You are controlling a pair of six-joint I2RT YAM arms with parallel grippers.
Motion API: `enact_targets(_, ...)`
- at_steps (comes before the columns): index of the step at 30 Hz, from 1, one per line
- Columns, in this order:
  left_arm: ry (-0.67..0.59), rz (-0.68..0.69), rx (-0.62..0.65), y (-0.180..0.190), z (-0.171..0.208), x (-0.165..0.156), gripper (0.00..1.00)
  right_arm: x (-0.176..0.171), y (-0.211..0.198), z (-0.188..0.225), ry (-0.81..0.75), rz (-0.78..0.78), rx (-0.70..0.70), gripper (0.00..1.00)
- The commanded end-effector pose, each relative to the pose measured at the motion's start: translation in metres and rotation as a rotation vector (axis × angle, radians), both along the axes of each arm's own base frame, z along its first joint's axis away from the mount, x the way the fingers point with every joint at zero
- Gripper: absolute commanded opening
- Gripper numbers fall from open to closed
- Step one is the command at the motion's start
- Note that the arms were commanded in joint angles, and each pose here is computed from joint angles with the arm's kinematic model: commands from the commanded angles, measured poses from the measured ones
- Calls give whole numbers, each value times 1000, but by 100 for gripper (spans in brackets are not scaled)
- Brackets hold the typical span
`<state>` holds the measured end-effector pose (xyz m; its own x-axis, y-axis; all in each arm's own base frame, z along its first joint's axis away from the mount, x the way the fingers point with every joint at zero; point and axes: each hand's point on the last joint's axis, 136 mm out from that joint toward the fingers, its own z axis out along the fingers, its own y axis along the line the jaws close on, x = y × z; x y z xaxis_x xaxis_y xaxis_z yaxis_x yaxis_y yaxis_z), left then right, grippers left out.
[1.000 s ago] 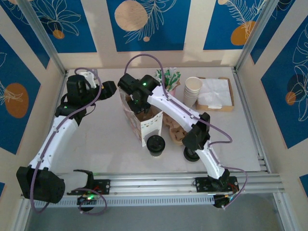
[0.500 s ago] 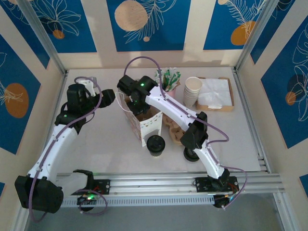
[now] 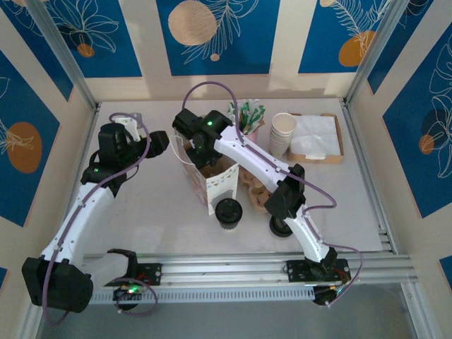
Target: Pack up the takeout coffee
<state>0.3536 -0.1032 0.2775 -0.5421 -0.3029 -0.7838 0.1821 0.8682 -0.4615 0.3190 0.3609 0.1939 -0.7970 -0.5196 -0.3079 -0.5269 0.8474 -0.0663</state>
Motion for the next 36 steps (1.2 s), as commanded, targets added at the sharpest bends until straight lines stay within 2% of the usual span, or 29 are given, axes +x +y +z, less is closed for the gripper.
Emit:
enact_targets(1,-20,3,20,0,1,1,74,-3,3,9,-6,11,18,52)
enact_targets(5,-22,3,17,0,2,1,74,-2,2,15,-20,9,21,56)
enact_targets(16,-15,0,11,-1,1,1,74,-8,4,33,-57,21,44,59)
enact_targets(36,-1,2,12,-1,-2,1,74,-10,1,43,-83,20,46,55)
